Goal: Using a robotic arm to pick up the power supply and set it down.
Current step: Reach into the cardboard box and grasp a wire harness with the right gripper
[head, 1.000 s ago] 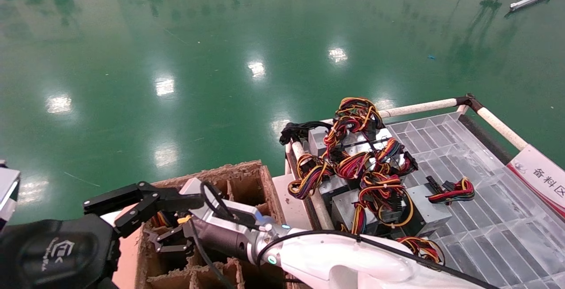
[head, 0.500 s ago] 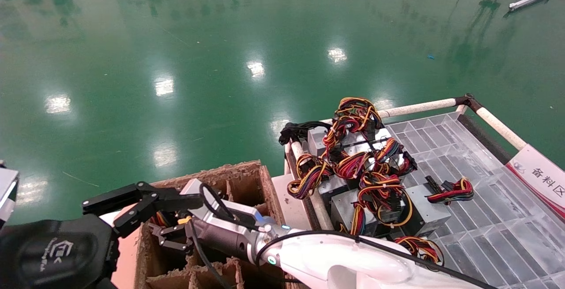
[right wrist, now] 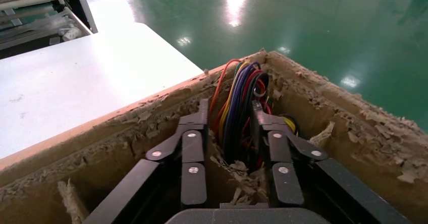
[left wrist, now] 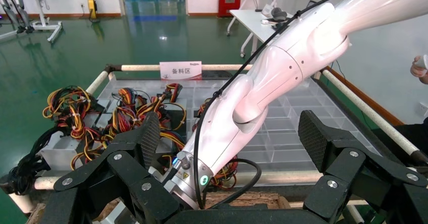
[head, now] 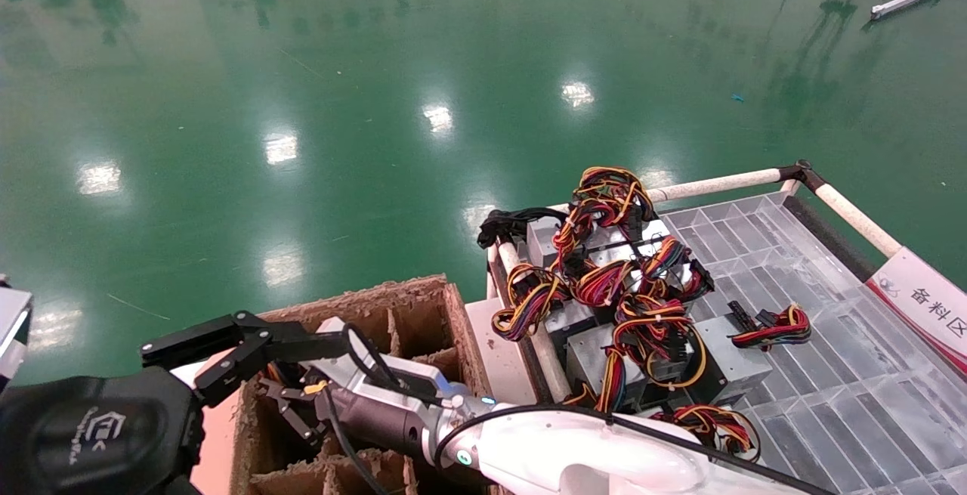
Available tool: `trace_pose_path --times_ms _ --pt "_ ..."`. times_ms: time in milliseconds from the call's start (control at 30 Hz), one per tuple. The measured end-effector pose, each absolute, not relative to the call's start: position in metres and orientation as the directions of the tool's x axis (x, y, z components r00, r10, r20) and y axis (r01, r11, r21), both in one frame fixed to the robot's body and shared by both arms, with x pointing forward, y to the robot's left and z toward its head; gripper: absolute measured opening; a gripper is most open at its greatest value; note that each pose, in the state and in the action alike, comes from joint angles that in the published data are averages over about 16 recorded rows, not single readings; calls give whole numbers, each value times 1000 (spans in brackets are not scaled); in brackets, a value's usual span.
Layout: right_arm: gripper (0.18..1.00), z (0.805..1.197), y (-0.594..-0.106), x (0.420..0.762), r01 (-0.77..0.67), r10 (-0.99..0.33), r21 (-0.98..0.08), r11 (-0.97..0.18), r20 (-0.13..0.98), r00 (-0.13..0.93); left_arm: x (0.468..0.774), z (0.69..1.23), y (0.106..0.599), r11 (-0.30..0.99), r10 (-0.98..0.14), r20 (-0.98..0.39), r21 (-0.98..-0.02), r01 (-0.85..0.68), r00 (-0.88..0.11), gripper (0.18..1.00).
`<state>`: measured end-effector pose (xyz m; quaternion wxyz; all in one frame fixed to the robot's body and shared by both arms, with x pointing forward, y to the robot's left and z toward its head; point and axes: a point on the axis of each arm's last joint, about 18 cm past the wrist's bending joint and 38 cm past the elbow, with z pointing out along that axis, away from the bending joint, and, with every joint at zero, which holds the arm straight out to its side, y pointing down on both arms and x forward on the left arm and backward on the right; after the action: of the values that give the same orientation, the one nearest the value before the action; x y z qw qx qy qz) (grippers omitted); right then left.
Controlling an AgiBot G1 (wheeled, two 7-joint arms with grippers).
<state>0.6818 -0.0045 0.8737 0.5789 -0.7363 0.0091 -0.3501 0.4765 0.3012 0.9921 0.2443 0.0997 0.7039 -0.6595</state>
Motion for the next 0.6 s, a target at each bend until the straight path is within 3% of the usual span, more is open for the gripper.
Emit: trace_pose_path --times_ms 333,600 --pt "306 873 -6 682 367 -429 -878 -308 473 770 476 992 301 110 -182 -475 -880 463 -861 1000" --pt "230 877 -10 683 330 -452 -910 -249 411 792 476 992 301 110 -182 -475 -880 463 -861 1000"
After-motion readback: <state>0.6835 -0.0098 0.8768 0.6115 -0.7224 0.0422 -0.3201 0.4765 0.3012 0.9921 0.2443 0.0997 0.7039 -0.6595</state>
